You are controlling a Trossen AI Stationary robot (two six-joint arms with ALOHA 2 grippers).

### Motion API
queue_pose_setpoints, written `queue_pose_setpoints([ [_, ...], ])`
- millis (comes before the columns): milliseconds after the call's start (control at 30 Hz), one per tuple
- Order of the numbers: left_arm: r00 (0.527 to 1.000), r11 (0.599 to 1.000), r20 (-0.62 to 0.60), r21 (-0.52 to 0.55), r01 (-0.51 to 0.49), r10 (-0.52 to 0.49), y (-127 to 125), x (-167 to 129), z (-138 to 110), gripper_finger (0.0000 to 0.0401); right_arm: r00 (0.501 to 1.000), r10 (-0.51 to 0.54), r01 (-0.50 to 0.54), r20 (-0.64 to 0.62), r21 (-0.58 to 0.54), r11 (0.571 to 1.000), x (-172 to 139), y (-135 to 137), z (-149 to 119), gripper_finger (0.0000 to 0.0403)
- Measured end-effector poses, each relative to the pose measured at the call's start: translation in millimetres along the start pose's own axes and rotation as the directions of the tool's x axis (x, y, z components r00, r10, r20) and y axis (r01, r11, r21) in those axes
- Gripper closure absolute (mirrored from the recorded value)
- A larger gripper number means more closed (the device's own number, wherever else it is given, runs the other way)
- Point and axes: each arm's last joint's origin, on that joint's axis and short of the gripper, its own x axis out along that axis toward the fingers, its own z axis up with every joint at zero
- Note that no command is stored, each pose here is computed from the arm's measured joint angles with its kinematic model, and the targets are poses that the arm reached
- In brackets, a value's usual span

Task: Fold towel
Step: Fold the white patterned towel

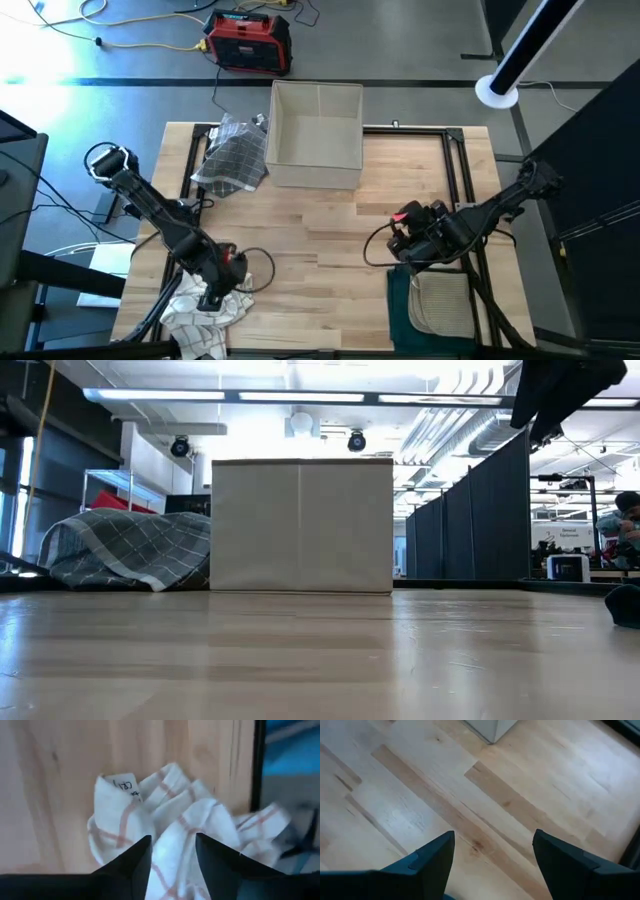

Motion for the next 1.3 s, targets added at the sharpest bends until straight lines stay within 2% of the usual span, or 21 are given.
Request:
queue_pose_setpoints([
  [100, 0.996, 0.992, -0.078, 0.124, -0.033, 0.043, -1, 13, -1, 0.0230, 1.000, -0.001, 0.001, -0.005, -0.012, 1.000, 0, 0, 0, 0.0149],
  [233, 0.974, 0.964, -0.172, 0.245, -0.106, 0.151, 2, 25, -5, 0.0222, 0.999, 0.008, -0.008, -0.036, -0.020, 1.000, -1, 0, -3, 0.0149],
  [333, 0.960, 0.950, -0.176, 0.260, -0.170, 0.220, 5, 31, -4, 0.0222, 0.999, 0.014, -0.015, -0.044, -0.035, 0.999, -3, 1, -6, 0.0149],
  [500, 0.957, 0.939, -0.194, 0.310, -0.148, 0.214, 3, 42, -1, 0.0222, 0.999, 0.026, -0.028, -0.045, -0.051, 0.998, -6, 2, -11, 0.0149],
  [633, 0.956, 0.965, -0.217, 0.212, -0.151, 0.198, 13, 46, 7, 0.0250, 1.000, 0.026, -0.026, -0.008, -0.048, 0.998, -8, 2, -13, 0.0149],
  [700, 0.958, 0.979, -0.223, 0.133, -0.154, 0.180, 21, 45, 13, 0.0291, 1.000, 0.023, -0.022, 0.013, -0.049, 0.999, -8, 2, -13, 0.0149],
  [800, 0.968, 0.993, -0.224, 0.018, -0.114, 0.115, 35, 43, 23, 0.0375, 0.999, 0.015, -0.012, 0.047, -0.047, 0.999, -8, 2, -12, 0.0149],
  [833, 0.972, 0.994, -0.213, -0.025, -0.108, 0.100, 41, 42, 28, 0.0387, 0.998, 0.011, -0.008, 0.060, -0.044, 0.999, -8, 2, -11, 0.0149],
  [933, 0.987, 0.987, -0.136, -0.129, -0.097, 0.079, 58, 34, 46, 0.0388, 0.997, 0.003, 0.000, 0.078, -0.038, 0.999, -7, 1, -9, 0.0149],
  [1033, 0.995, 0.980, 0.019, -0.179, -0.088, 0.093, 73, 14, 75, 0.0396, 0.997, -0.003, 0.006, 0.080, -0.037, 0.999, -6, 1, -7, 0.0149],
  [1100, 0.984, 0.978, 0.140, -0.191, -0.079, 0.107, 83, -4, 95, 0.0398, 0.997, -0.008, 0.011, 0.080, -0.039, 0.999, -5, 0, -5, 0.0149],
  [1200, 0.933, 0.974, 0.332, -0.216, -0.069, 0.139, 100, -38, 126, 0.0399, 0.997, -0.014, 0.016, 0.082, -0.024, 1.000, -3, 0, -3, 0.0149],
  [1300, 0.859, 0.961, 0.470, -0.266, -0.079, 0.201, 114, -79, 147, 0.0399, 0.996, -0.017, 0.019, 0.086, -0.018, 1.000, -2, 0, -2, 0.0149],
])
